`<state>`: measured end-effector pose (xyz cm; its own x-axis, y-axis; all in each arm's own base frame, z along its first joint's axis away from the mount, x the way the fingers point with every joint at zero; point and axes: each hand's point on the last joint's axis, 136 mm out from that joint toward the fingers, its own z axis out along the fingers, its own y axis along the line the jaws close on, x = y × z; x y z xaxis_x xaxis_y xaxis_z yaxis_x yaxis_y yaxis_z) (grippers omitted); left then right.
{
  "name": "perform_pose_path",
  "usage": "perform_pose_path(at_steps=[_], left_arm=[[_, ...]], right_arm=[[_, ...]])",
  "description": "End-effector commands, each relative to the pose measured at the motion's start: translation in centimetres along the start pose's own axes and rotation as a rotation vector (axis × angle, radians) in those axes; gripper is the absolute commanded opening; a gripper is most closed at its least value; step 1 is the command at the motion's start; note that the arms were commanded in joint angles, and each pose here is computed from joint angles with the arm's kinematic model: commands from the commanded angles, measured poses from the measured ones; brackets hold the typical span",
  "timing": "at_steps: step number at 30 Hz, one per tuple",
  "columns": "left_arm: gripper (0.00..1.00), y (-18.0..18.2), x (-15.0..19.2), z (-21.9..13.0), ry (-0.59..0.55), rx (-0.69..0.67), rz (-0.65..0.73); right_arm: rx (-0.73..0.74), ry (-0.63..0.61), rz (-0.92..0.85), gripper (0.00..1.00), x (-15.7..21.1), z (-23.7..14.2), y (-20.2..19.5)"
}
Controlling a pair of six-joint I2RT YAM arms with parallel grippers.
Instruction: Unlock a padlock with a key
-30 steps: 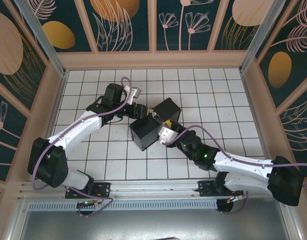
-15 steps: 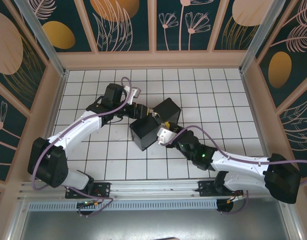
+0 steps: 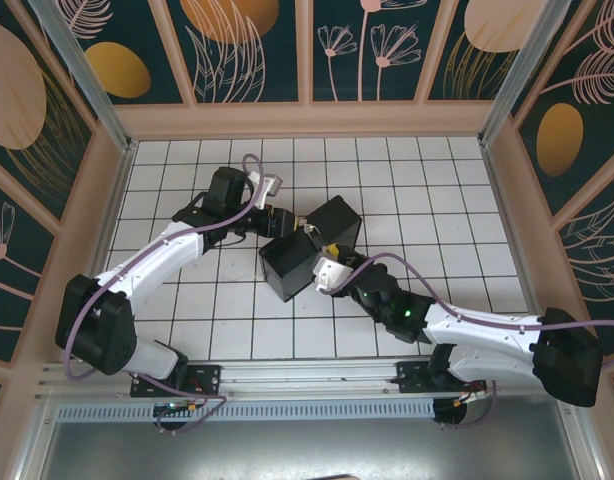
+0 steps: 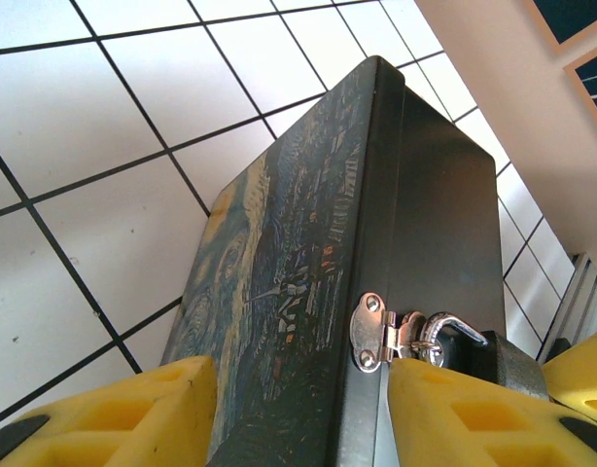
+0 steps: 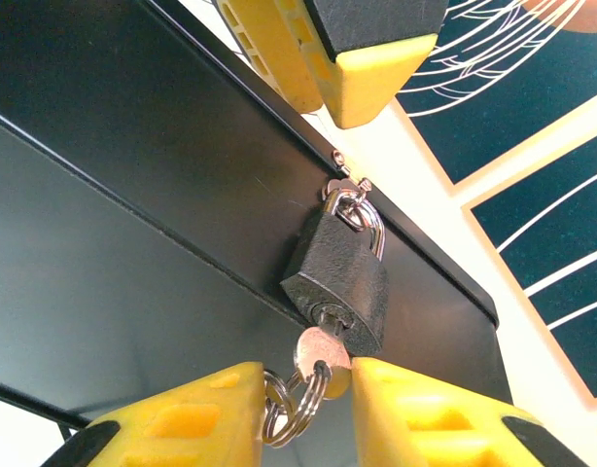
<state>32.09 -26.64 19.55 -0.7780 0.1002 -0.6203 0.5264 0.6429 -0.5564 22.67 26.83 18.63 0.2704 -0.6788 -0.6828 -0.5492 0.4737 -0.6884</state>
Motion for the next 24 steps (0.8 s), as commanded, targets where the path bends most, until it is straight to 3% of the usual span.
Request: perform_pose_path(at_steps=[1,14,24], left_arm=[[0.49,-0.86,-1.26,-0.20,-0.031,0.032,0.021],[0.48,-0.93,-1.21,-0.29,-0.032,0.034,0.024],[0.47,-0.75,-0.86,-0.24,-0.028,0.033,0.021]], right_arm=[[0.059,-0.051,0.032,0.28,-1.72,-0.08,-1.51],[0.039,-0.024,-0.003,0.17,-1.43,0.40,-0.99],[0.031,-0.049,0.085,0.12,-2.36,0.10,-1.44]])
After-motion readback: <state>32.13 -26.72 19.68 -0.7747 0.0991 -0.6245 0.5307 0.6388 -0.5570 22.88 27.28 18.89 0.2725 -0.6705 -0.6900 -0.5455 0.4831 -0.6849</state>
